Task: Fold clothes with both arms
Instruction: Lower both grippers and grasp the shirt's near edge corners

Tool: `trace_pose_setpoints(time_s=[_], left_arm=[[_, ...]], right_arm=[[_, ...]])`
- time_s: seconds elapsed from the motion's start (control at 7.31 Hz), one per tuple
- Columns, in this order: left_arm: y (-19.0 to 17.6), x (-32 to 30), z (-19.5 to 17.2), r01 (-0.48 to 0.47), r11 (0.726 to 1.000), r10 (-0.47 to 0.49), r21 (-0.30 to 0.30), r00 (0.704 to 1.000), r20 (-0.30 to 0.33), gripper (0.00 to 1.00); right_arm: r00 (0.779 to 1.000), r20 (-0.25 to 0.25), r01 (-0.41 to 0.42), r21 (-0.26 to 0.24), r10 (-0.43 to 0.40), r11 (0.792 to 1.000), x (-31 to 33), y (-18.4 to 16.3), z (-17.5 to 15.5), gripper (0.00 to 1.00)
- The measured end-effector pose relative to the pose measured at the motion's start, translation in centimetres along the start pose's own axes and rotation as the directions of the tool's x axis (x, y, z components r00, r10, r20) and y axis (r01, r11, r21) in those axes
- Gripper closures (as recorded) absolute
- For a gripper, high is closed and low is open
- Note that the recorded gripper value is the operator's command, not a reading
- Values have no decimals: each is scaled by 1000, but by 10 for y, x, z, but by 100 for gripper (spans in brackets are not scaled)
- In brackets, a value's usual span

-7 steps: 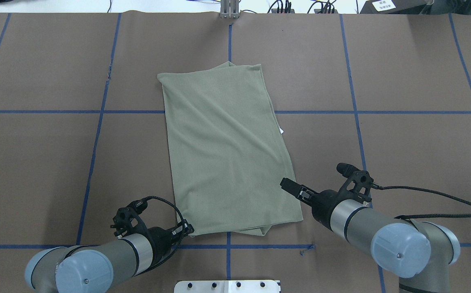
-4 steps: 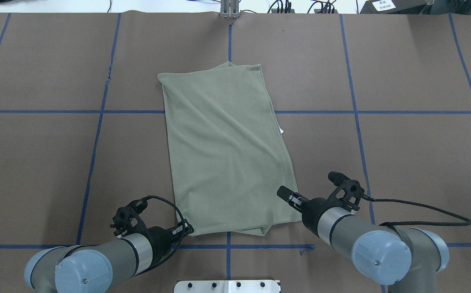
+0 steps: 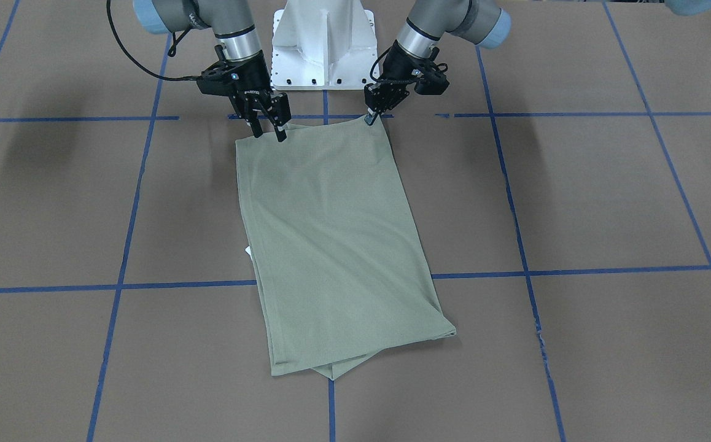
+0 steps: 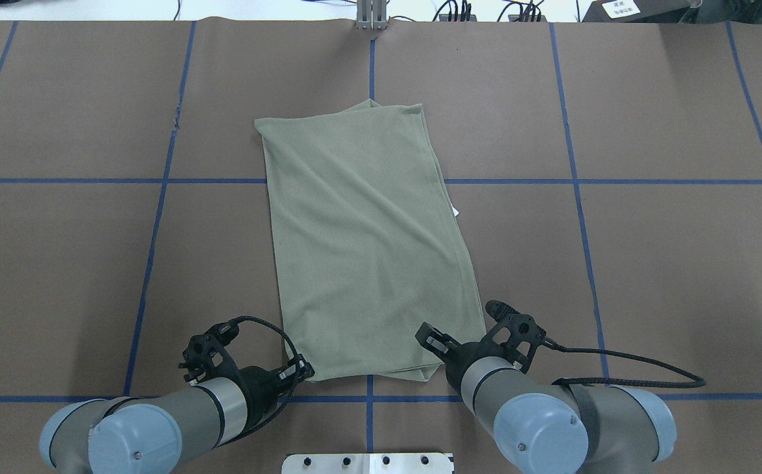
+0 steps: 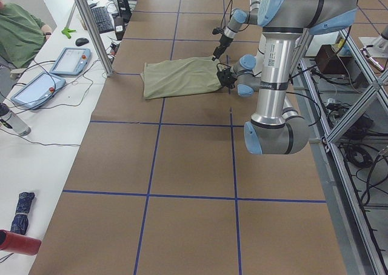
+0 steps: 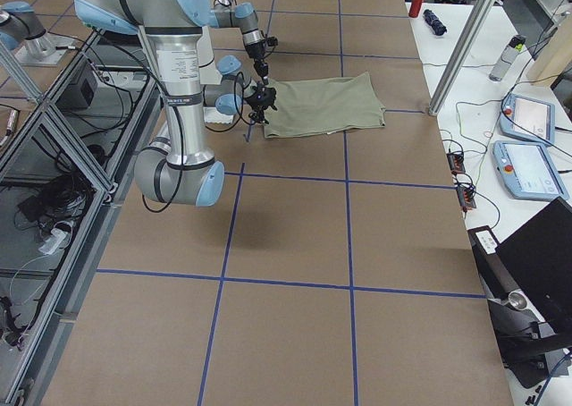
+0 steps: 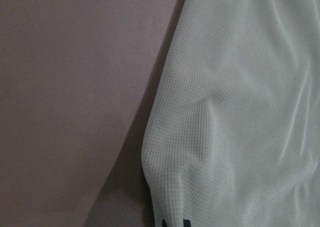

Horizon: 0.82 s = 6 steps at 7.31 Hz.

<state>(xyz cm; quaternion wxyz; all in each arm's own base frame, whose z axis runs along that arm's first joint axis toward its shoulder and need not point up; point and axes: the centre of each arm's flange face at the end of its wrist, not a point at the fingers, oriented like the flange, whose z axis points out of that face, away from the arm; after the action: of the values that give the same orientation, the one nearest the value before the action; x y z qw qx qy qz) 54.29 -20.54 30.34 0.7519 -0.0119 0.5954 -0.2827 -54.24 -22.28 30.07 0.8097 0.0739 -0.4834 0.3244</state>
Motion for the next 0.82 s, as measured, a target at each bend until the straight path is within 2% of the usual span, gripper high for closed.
trace_pose_setpoints(time_s=[0.82], left_arm=[[0,0,0,0,1000,0,-1,1000,-1,100]], right_arm=[[998,-54,34,11,-33,999,6,12,12,27]])
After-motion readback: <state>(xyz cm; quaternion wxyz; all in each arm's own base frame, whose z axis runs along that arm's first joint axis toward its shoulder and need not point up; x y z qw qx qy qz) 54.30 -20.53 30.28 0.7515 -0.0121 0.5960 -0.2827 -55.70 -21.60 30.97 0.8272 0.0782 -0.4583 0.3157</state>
